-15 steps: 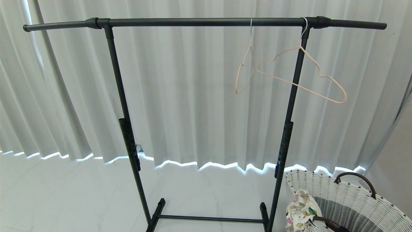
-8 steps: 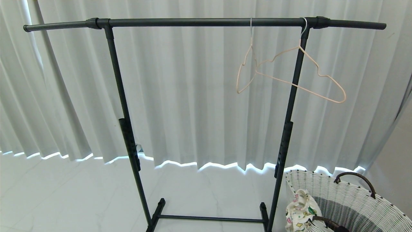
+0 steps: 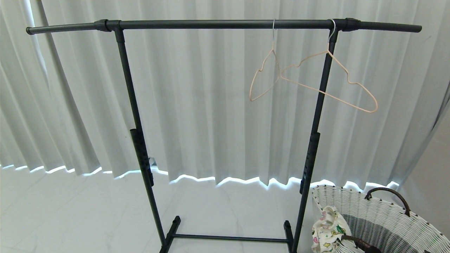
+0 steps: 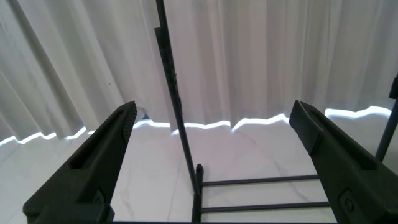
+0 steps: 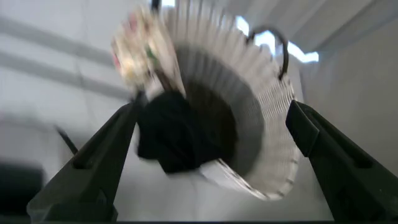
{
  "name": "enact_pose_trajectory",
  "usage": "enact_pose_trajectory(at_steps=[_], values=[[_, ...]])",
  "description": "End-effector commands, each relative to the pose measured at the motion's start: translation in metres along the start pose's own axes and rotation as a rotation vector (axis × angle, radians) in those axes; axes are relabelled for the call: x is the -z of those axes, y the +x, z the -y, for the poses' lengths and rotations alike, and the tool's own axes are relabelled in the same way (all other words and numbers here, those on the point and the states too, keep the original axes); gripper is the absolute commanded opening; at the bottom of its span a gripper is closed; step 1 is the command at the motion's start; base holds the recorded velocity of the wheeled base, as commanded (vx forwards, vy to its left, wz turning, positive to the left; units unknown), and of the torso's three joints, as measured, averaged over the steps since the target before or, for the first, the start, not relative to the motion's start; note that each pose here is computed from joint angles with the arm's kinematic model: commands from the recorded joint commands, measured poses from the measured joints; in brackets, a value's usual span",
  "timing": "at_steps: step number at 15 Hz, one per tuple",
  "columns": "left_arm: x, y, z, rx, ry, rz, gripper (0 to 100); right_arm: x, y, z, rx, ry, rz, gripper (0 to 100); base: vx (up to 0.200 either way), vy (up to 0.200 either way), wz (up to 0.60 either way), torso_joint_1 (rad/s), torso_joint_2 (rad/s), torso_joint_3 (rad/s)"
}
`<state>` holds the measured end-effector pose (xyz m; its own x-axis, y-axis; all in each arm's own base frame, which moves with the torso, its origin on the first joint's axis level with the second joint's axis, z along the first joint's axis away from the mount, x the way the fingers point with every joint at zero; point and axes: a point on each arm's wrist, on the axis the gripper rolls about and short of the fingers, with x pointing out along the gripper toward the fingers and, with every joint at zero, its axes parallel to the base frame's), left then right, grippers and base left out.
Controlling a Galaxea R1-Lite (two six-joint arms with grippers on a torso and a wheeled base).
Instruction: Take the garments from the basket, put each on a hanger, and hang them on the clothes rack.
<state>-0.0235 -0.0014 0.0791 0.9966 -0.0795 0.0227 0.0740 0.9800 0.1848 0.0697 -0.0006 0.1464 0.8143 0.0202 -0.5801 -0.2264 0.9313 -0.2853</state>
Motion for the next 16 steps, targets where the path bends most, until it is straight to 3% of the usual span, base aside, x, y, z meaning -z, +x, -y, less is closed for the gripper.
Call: enact_pose_trajectory(at_steps=[1,3,7,16], values=[[0.0,0.0,0.0,-0.001,0.0,0.0,100,-0.005,0.091,0.025,-0.134,-0.219,-0.447,100,0.0,0.0,0.0,0.0,0.0,0.0],[0.0,0.0,0.0,-0.001,0.0,0.0,100,0.009,0.109,0.024,-0.201,-0.267,-0.535,100,0.0,0.0,0.0,0.0,0.0,0.0],[0.0,0.0,0.0,-0.003,0.001,0.0,100,0.026,0.127,0.021,-0.226,-0.32,-0.61,100,0.0,0.0,0.0,0.0,0.0,0.0],[0.0,0.0,0.0,-0.001,0.001,0.0,100,0.047,0.171,0.023,-0.155,-0.314,-0.553,100,0.0,0.0,0.0,0.0,0.0,0.0]])
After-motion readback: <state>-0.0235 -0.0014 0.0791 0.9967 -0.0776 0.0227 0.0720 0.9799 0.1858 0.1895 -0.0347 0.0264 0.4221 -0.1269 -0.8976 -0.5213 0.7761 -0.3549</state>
